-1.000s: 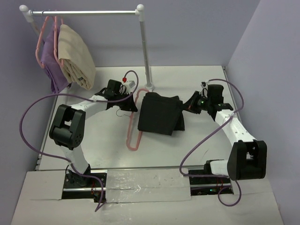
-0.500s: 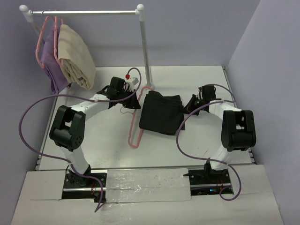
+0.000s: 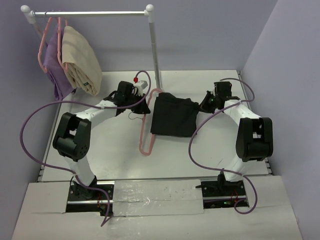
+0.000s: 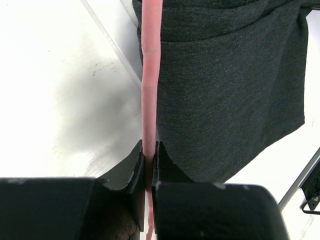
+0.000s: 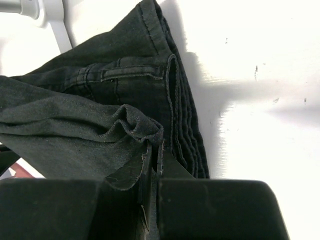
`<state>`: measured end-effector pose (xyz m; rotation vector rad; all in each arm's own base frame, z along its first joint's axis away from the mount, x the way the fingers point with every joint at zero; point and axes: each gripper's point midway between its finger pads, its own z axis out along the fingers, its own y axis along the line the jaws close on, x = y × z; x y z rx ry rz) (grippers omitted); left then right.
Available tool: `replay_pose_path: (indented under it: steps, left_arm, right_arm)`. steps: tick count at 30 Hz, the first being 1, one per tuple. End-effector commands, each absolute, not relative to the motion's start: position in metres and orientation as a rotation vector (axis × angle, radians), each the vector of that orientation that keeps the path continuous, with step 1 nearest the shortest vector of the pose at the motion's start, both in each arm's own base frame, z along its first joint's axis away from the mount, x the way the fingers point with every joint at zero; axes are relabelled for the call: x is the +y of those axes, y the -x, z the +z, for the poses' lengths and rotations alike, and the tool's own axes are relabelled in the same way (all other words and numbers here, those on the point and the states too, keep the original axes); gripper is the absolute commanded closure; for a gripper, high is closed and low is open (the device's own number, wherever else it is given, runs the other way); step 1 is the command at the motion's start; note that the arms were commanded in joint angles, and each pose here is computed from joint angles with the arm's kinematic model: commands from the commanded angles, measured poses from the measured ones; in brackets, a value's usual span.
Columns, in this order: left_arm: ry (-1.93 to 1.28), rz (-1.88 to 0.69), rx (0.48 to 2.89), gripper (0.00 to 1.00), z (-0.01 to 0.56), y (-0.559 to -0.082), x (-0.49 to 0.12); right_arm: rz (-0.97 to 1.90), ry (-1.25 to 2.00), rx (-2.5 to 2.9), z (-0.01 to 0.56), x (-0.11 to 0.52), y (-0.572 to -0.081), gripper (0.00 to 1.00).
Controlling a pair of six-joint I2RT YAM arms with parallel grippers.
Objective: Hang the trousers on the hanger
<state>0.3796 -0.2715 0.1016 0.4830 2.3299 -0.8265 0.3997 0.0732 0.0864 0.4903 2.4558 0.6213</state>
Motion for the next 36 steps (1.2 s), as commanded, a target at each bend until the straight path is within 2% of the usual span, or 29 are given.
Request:
replay_pose_path:
  steps: [1, 4, 7, 9, 13, 14, 19, 20, 23, 26, 27, 28, 30, 31, 34, 36]
  left_arm:
    - [-0.465, -0.591, 2.274, 1.00, 0.113, -0.402, -0.229]
    - [-0.462, -0.603, 2.270, 1.00, 0.114, -0.400, -0.230]
    - [-0.460, -0.636, 2.264, 1.00, 0.119, -0.400, -0.235]
    - [-0.466, -0.646, 2.260, 1.00, 0.122, -0.399, -0.240]
    - [-0.475, -0.667, 2.270, 1.00, 0.121, -0.393, -0.247]
    - [-0.477, -0.673, 2.276, 1.00, 0.121, -0.391, -0.248]
    - [-0.474, -0.697, 2.295, 1.00, 0.118, -0.386, -0.250]
    - [-0.470, -0.699, 2.296, 1.00, 0.118, -0.386, -0.251]
    - [-0.472, -0.725, 2.298, 1.00, 0.120, -0.384, -0.254]
    - [-0.472, -0.740, 2.296, 1.00, 0.122, -0.383, -0.256]
    - [-0.469, -0.740, 2.292, 1.00, 0.124, -0.384, -0.256]
    - [-0.471, -0.737, 2.289, 1.00, 0.125, -0.384, -0.256]
    - [-0.469, -0.731, 2.295, 1.00, 0.124, -0.384, -0.255]
    - [-0.471, -0.728, 2.297, 1.00, 0.123, -0.384, -0.254]
    - [-0.473, -0.714, 2.308, 1.00, 0.120, -0.384, -0.253]
    - [-0.471, -0.710, 2.312, 1.00, 0.119, -0.385, -0.253]
  right_arm:
    - [0.172, -0.610, 2.315, 0.104, -0.020, -0.421, 1.00]
    - [0.134, -0.644, 2.322, 0.089, -0.030, -0.422, 1.00]
    - [0.224, -0.594, 2.334, 0.072, -0.012, -0.438, 1.00]
    - [0.286, -0.542, 2.370, 0.059, 0.007, -0.444, 0.89]
    - [0.278, -0.490, 2.405, 0.058, 0.027, -0.456, 0.78]
    - [0.277, -0.494, 2.409, 0.064, 0.028, -0.462, 0.68]
    - [0.226, -0.540, 2.362, 0.095, 0.019, -0.455, 0.45]
    - [0.194, -0.560, 2.360, 0.101, 0.015, -0.449, 0.32]
    - [0.122, -0.528, 2.241, 0.150, 0.020, -0.433, 0.31]
    - [0.217, -0.379, 2.082, 0.199, 0.085, -0.400, 0.27]
    - [0.377, -0.272, 2.007, 0.217, 0.139, -0.389, 0.26]
    - [0.503, -0.276, 2.001, 0.205, 0.162, -0.363, 0.26]
    - [0.737, -0.218, 1.876, 0.220, 0.212, -0.344, 0.26]
    - [0.828, -0.201, 1.909, 0.203, 0.241, -0.319, 0.27]
    - [0.954, -0.131, 1.879, 0.206, 0.295, -0.297, 0.29]
    - [0.938, -0.088, 1.912, 0.202, 0.315, -0.293, 0.31]
